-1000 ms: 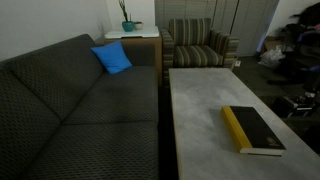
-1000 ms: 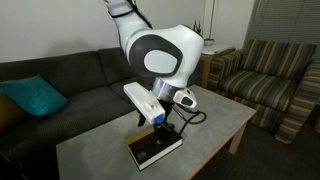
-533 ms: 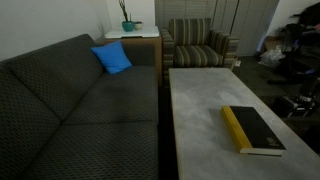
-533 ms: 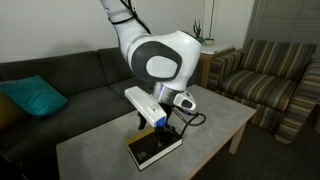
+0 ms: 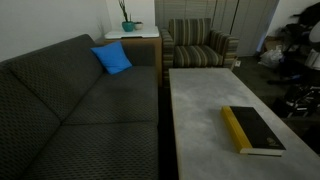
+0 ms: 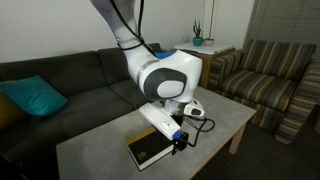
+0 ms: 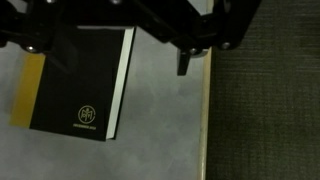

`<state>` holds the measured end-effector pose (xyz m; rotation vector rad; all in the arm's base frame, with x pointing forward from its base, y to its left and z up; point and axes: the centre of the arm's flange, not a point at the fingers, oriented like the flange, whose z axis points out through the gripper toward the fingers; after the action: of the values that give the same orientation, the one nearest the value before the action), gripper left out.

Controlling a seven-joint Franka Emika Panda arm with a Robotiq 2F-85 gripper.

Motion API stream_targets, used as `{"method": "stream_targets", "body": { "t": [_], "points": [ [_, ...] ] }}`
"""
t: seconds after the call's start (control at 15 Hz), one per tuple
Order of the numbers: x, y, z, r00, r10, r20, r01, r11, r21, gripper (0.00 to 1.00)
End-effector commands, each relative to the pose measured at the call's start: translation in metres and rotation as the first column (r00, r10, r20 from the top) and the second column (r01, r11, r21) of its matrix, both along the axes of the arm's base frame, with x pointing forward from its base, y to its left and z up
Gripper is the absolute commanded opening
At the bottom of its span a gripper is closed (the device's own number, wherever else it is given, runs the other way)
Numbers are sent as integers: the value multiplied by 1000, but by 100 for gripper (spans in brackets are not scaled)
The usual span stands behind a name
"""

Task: Open the front cover of the book then move the book forward and slightly to the left

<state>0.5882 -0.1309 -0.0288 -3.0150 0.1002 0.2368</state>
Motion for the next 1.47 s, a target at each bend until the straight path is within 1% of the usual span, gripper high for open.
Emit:
{"method": "stream_targets", "body": {
  "t": [0.0, 0.13, 0.33, 0.53, 0.73, 1.07, 1.33, 1.4],
  "points": [
    [27, -8, -29, 997, -24, 68, 27, 999, -47, 100],
    [37, -10, -40, 996, -43, 83, 47, 998, -46, 100],
    [50, -16, -59, 994, -68, 86, 71, 997, -32, 100],
    [58, -18, -76, 993, -74, 91, 78, 996, -44, 100],
    [62, -20, -91, 993, -77, 88, 81, 995, -51, 100],
    [64, -23, -116, 994, -91, 53, 94, 993, -68, 100],
    [63, -20, -121, 995, -93, 34, 95, 994, -51, 100],
    [63, -18, -120, 995, -92, 30, 93, 995, -47, 92]
  ]
}}
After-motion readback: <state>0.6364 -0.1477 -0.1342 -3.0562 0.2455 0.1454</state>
